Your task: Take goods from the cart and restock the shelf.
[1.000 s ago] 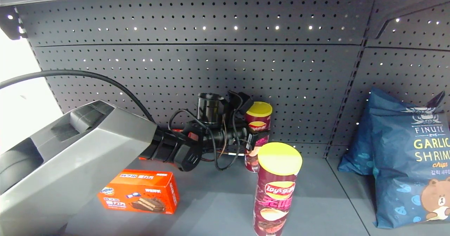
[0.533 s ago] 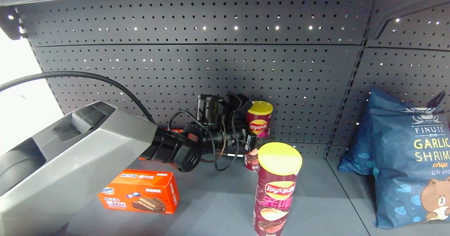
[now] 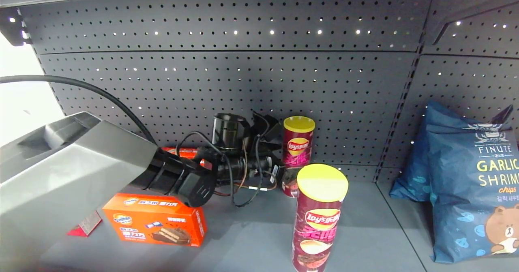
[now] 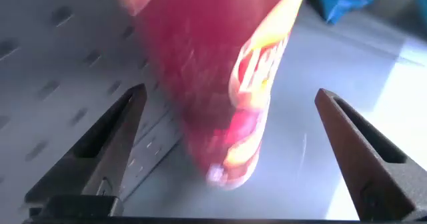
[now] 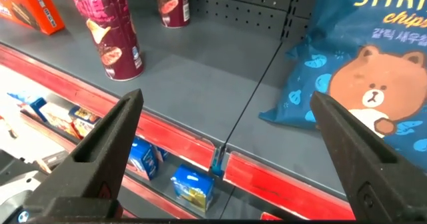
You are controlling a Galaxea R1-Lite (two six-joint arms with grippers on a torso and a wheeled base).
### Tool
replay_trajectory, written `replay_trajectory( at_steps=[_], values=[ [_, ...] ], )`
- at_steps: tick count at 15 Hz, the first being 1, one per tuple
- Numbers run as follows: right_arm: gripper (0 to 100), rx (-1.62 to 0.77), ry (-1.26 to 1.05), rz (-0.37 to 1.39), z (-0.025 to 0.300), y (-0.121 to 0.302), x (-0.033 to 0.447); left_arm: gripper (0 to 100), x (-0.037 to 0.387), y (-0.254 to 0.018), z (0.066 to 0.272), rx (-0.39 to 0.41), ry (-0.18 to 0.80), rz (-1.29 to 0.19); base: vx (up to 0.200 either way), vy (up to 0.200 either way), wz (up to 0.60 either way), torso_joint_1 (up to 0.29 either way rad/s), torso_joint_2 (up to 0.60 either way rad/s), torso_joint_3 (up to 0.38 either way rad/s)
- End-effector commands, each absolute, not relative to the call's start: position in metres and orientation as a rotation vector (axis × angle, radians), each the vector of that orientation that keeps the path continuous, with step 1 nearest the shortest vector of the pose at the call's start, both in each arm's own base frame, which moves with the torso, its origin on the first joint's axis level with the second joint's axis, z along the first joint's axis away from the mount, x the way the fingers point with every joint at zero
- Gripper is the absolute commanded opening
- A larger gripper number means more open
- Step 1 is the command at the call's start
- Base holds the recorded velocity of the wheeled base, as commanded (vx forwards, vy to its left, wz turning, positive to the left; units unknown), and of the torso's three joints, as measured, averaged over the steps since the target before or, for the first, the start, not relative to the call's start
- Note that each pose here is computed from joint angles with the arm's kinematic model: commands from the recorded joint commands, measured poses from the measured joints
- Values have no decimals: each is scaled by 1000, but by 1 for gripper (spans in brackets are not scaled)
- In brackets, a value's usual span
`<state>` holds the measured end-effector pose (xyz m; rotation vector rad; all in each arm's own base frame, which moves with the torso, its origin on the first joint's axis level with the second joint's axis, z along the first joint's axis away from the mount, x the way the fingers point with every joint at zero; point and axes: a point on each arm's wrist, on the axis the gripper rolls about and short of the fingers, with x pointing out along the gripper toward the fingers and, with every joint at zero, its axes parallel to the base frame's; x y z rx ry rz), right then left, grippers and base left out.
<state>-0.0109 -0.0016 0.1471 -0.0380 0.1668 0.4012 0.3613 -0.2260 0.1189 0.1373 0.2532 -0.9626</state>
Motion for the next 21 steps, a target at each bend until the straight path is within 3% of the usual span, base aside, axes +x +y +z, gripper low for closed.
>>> replay_trajectory(
  at_steps=[1,8,10,15,18,21],
  values=[
    [100,-40,180,407,143,-1,-10,100,341,-210,148,138,207,-955,0,0,0,0,0,0],
    [100,-34,243,507,154,7,9,100,290,-143,183,129,183,-855,0,0,0,0,0,0],
    [100,-37,282,516,170,18,39,100,268,-120,192,123,178,-815,0,0,0,0,0,0],
    [100,-77,361,589,205,59,116,100,235,-96,198,124,171,-728,0,0,0,0,0,0],
    [100,-137,453,596,194,87,135,100,205,-87,197,141,242,-680,0,0,0,0,0,0],
    [100,-177,520,640,174,101,139,100,203,-84,200,143,236,-649,0,0,0,0,0,0]
  ],
)
